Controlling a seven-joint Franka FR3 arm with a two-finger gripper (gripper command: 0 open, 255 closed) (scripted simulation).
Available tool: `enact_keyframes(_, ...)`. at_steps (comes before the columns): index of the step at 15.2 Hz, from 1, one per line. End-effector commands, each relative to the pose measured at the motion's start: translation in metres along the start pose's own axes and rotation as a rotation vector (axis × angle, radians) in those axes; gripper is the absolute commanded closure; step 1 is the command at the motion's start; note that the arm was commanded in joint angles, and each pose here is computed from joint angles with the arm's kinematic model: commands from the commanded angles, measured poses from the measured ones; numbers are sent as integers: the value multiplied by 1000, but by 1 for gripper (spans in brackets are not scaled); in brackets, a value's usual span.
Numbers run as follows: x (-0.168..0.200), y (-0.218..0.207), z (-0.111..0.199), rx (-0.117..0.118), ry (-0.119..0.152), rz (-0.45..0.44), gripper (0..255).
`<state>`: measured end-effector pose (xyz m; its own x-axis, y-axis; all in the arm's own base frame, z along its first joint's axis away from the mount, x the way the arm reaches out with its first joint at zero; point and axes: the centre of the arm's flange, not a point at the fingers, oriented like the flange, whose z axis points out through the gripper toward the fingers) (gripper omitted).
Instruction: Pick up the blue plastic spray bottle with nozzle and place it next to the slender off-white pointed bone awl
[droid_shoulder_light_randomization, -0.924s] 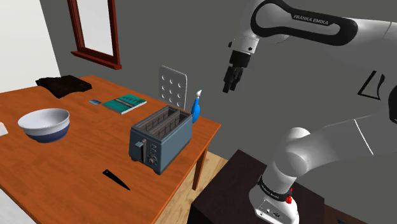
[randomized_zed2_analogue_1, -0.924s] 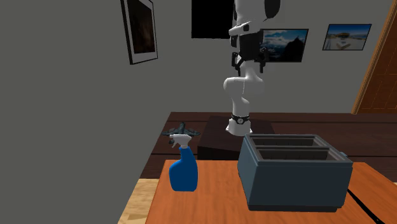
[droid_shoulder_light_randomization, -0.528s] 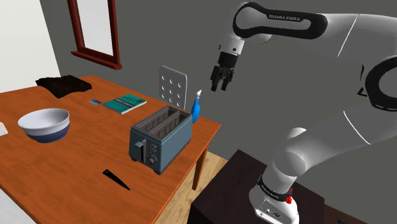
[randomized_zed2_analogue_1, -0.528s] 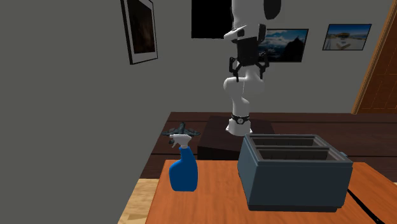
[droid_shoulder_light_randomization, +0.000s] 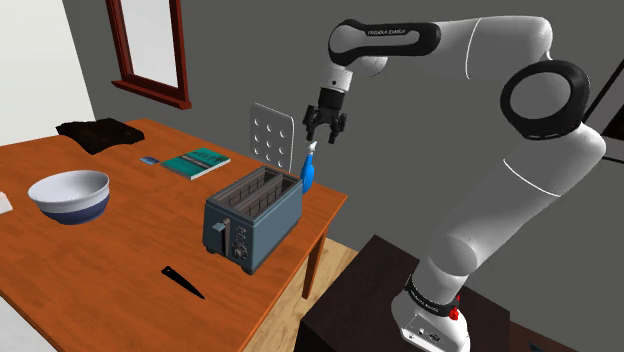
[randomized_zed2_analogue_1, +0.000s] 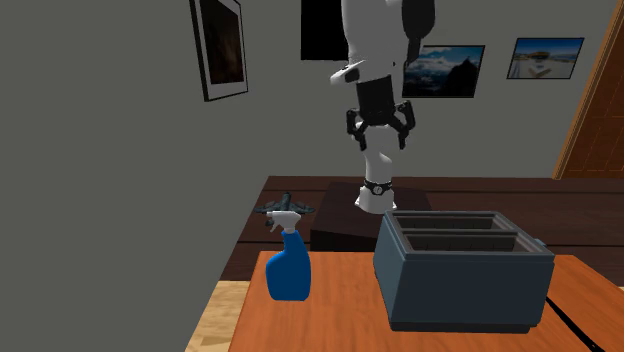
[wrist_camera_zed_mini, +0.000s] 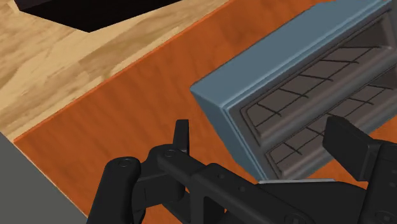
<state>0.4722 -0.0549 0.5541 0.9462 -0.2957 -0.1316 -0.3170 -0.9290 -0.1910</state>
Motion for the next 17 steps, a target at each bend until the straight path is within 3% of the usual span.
enact_keyframes(1, 28, 8, 5, 9, -15, 77, 0)
enact_keyframes(17, 209, 123, 81, 88, -131, 668, 0)
